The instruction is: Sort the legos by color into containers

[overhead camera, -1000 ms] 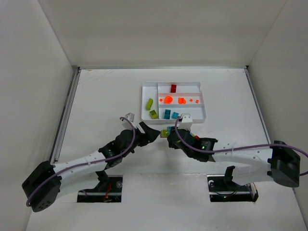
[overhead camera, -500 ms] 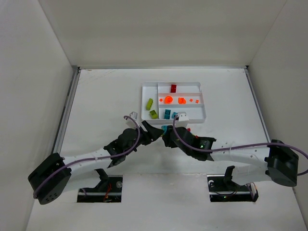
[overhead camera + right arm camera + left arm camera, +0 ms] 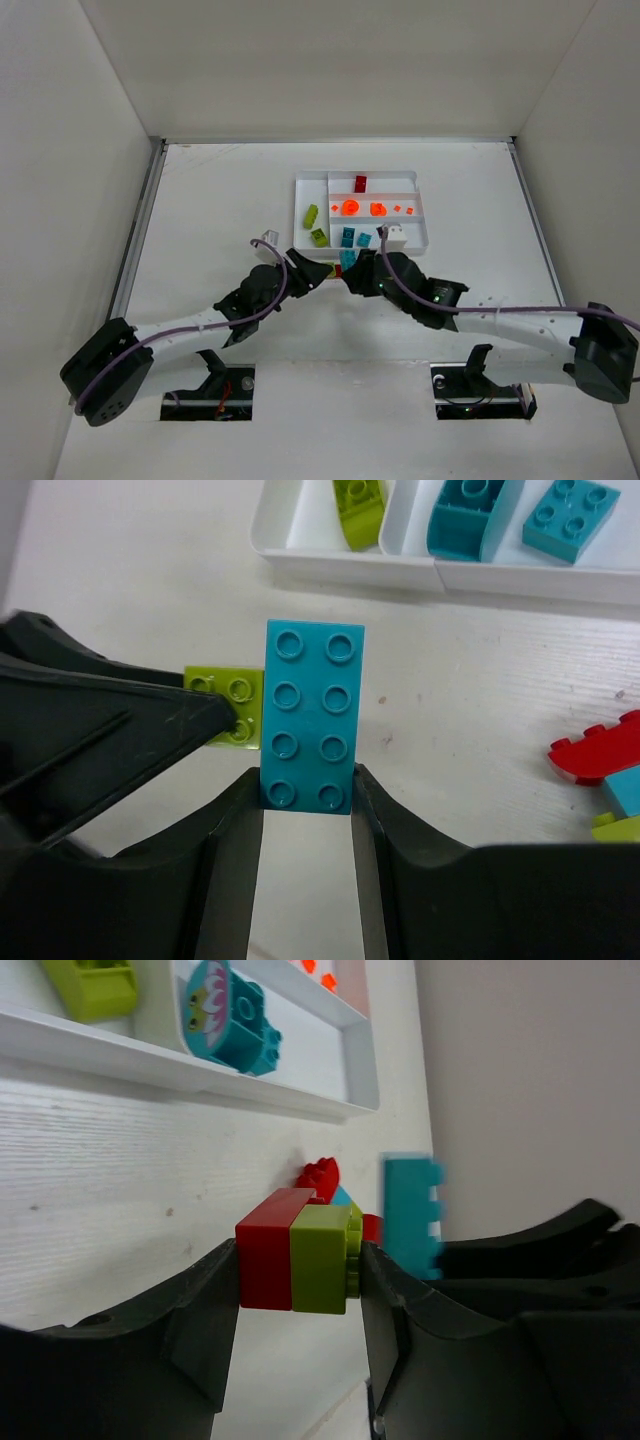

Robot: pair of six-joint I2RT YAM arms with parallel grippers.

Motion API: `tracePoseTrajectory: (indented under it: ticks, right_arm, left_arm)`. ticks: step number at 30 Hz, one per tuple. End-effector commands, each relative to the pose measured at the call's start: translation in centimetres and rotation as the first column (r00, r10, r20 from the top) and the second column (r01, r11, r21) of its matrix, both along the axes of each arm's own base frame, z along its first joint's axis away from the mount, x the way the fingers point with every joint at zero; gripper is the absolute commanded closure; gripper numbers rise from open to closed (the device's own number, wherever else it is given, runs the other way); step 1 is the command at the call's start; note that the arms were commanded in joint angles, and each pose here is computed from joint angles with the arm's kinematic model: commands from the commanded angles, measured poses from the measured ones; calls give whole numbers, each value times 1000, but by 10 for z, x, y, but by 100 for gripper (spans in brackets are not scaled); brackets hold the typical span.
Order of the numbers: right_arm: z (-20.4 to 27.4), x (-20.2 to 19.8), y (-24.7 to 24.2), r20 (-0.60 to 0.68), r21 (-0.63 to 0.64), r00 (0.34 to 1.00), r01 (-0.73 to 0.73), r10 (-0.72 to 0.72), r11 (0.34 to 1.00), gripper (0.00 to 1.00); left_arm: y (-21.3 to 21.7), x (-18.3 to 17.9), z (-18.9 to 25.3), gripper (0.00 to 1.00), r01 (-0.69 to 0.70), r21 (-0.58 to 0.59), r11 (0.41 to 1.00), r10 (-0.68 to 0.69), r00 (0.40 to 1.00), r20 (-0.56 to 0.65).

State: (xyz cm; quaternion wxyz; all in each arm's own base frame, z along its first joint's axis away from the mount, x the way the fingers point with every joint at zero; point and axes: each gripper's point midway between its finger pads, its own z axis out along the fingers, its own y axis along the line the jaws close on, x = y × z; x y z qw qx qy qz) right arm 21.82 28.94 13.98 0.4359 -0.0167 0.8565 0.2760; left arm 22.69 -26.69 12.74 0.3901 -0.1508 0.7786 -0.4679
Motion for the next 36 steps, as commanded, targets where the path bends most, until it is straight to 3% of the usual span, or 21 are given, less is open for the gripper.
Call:
tracePoseTrajectory:
  ticks: [1,8,17,30,36]
  right_arm:
    - [53,11,2,86,174,996,-21,6,985,71]
    - [59,55,-39,118,135,984,117,-133,984,71]
    - [0,123,-87,43,-80,943,334,-331,939,70]
    - [-38,156,-90,-22,-164,928,364,-372,917,67]
    - [-41,155,-91,-27,-164,925,370,-379,915,58]
  left_arm:
    - [15,4,-7,83,-25,33,999,25,1000,18]
    - [35,9,11,82,-58,62,996,54,996,71]
    - [38,12,25,81,-56,100,993,44,992,117]
    - [7,10,33,80,48,101,994,-59,992,116]
    - [6,10,30,80,54,112,992,-64,994,86]
